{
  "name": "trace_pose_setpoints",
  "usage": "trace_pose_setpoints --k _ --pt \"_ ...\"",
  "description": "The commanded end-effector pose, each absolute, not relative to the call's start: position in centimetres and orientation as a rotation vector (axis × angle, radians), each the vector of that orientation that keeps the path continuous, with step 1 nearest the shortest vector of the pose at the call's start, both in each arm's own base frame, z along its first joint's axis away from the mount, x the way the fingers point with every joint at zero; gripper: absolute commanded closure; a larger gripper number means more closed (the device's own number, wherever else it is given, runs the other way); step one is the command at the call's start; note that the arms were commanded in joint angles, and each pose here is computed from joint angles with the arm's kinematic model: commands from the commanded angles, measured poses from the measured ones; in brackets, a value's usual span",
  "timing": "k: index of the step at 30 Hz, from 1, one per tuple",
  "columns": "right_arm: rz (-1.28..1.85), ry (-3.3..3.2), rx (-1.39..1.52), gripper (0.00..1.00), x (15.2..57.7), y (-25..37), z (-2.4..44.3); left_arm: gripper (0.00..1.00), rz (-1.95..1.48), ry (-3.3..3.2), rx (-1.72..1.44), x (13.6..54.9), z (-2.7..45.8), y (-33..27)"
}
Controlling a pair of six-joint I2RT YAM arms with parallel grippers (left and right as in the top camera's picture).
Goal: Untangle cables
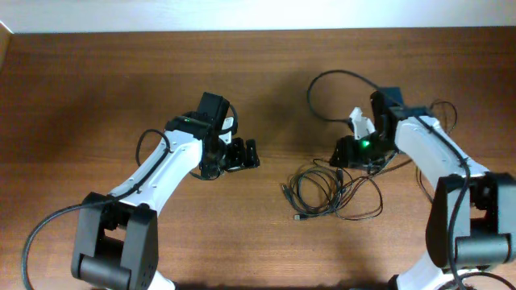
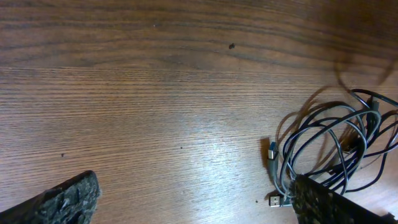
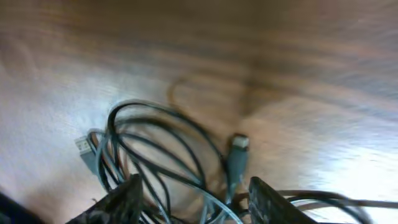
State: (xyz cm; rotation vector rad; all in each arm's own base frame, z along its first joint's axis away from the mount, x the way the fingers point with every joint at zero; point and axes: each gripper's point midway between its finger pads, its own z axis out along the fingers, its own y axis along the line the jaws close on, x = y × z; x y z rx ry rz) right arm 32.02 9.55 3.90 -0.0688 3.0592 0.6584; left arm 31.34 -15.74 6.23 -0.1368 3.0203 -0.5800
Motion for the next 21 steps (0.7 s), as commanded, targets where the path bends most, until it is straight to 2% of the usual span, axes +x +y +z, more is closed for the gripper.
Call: trace_pose_setpoints --k 1,2,3,4,5,8,9,12,14,17,19,21 --pt "0.569 3.106 -0.127 0.6 30.9 9.8 2.1 0.01 -0.581 3.018 -0.143 31.3 6.4 -15.7" --pt "0.516 3.108 -0.133 0.67 30.9 9.4 1.7 0.01 -0.581 3.018 -0.143 31.3 6.4 -15.7" --pt "0.458 3.109 -0.133 0.78 31.1 8.8 1.5 0.01 -0.581 3.018 -0.142 31.3 6.4 -15.7" --pt "0.439 3.095 -0.131 0.96 31.5 8.7 1.5 0.01 -0.581 3.018 -0.143 31.3 6.4 -15.7" --pt "0.479 3.075 -0.135 0.96 32.0 9.1 2.0 0.01 -0.581 3.018 -0.143 31.3 6.4 -15.7" --pt "0.719 2.984 -0.159 0.96 33.9 11.9 7.9 0.01 -0.581 3.018 -0.143 31.3 6.4 -15.7" --pt "0.719 2.923 -0.178 0.96 35.0 12.1 12.0 0.01 -0.581 3.018 -0.143 31.3 6.4 -15.7" --pt "0.506 2.822 -0.185 0.96 36.3 10.1 19.9 0.01 -0.581 3.018 -0.143 31.3 6.4 -15.7" --pt "0.388 2.764 -0.175 0.96 36.7 8.8 22.7 0.01 -0.581 3.018 -0.143 31.3 6.4 -15.7" --pt "0.165 2.711 0.062 0.96 37.8 4.8 24.4 0.01 -0.581 3.018 -0.143 31.3 6.4 -15.7" --pt "0.188 2.736 0.254 0.96 37.7 3.1 23.7 0.01 -0.581 3.018 -0.143 31.3 6.4 -15.7" --pt "0.375 2.809 0.274 0.96 36.4 5.1 23.0 0.01 -0.581 3.018 -0.143 31.3 6.4 -15.7"
